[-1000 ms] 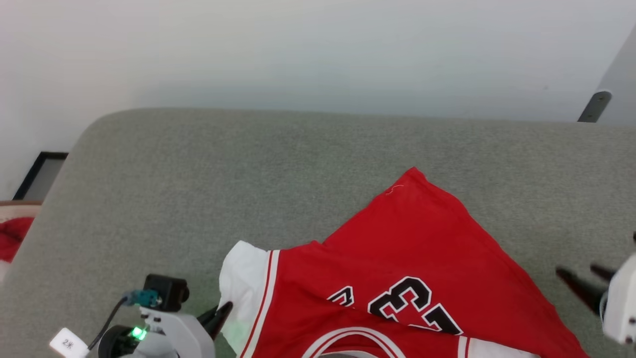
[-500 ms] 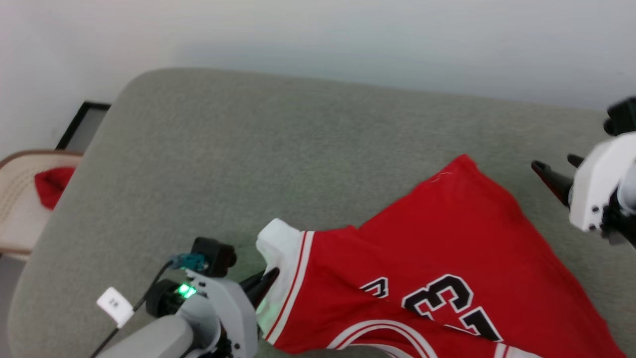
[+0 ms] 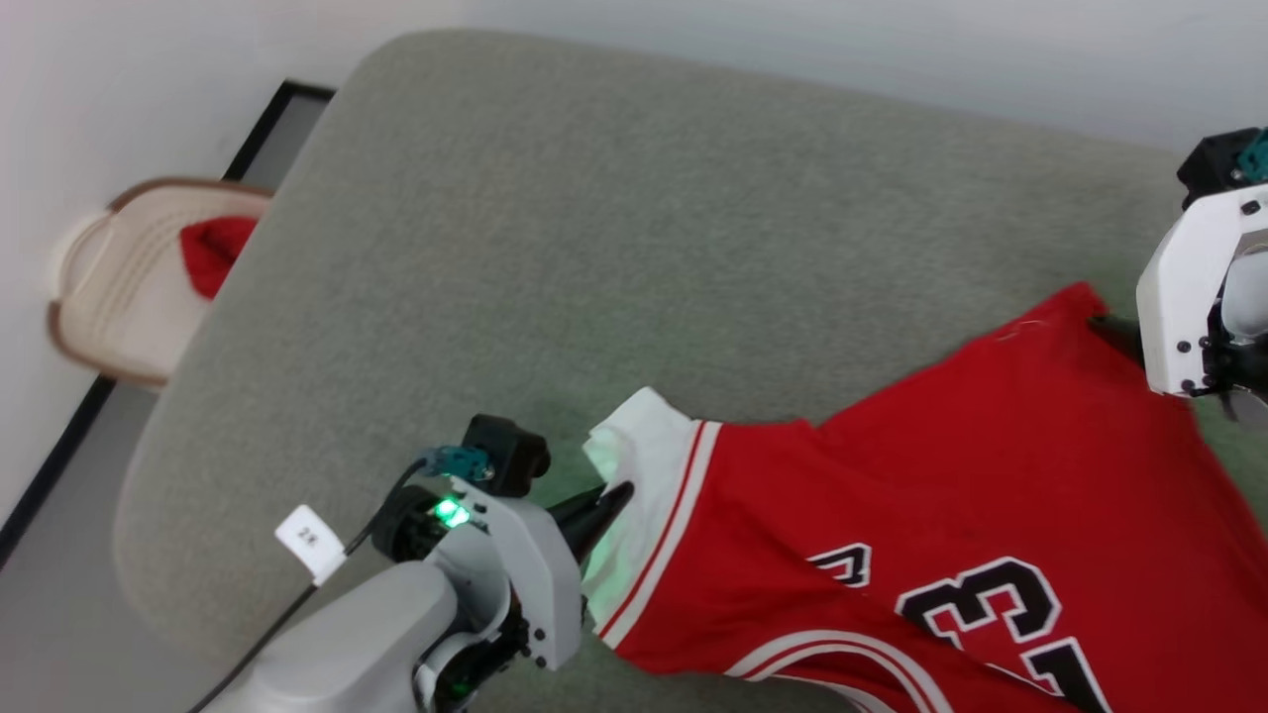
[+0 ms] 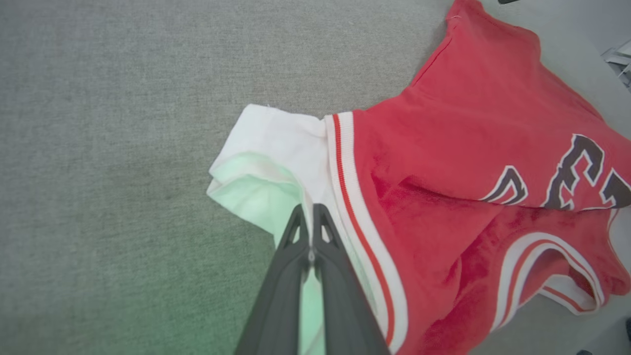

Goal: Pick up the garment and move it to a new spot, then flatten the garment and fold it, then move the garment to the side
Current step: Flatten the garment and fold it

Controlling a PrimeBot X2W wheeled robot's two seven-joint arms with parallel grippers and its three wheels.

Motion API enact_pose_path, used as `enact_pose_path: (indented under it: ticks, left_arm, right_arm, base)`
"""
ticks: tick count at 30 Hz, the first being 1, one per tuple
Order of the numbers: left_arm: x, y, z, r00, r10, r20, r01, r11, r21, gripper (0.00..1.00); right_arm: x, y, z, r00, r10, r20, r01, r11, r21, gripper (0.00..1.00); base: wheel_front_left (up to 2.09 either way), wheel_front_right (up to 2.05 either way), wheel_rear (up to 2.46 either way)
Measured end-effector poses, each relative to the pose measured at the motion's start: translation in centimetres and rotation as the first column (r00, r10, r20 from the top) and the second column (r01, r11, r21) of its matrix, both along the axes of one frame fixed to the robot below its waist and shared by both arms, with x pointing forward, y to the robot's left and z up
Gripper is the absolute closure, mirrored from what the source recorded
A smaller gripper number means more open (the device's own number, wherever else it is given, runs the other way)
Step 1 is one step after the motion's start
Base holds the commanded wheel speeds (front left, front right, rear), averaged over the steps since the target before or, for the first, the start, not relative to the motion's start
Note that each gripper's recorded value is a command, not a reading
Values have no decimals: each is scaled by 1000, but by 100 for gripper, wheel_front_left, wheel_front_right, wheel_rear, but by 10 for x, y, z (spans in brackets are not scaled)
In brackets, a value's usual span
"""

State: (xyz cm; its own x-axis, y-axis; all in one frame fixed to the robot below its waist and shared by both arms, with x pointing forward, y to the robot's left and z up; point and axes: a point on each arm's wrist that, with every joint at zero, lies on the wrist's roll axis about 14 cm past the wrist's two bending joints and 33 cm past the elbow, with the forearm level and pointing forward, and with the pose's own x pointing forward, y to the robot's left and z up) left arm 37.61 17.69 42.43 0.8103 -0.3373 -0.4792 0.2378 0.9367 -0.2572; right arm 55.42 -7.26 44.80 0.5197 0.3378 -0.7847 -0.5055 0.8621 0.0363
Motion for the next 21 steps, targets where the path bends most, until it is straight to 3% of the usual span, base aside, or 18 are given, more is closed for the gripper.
enact_pose_path:
  ticks: [7, 13, 14, 16, 21]
  left_arm:
    - [-2, 13, -14, 999, 38, -33, -38, 999, 3, 100]
    - [-7, 23, -24, 996, 69, -60, -68, 998, 10, 100]
    - [-7, 24, -24, 996, 70, -62, -70, 998, 10, 100]
    - [-7, 25, -26, 995, 74, -64, -74, 997, 10, 100]
    - [-7, 27, -28, 995, 74, -68, -73, 997, 16, 100]
  right_arm:
    - [2, 6, -43, 994, 43, -104, -54, 994, -100, 0]
    - [7, 8, -56, 988, 45, -149, -65, 989, -130, 0]
    - [7, 9, -57, 986, 46, -162, -69, 988, -135, 7]
    - [5, 7, -59, 982, 40, -187, -67, 987, -144, 100]
    - [7, -5, -58, 978, 6, -207, -43, 984, -174, 100]
  base:
    - [0, 0, 0]
    - [0, 0, 0]
    - [0, 0, 0]
    - [0, 0, 0]
    - [0, 0, 0]
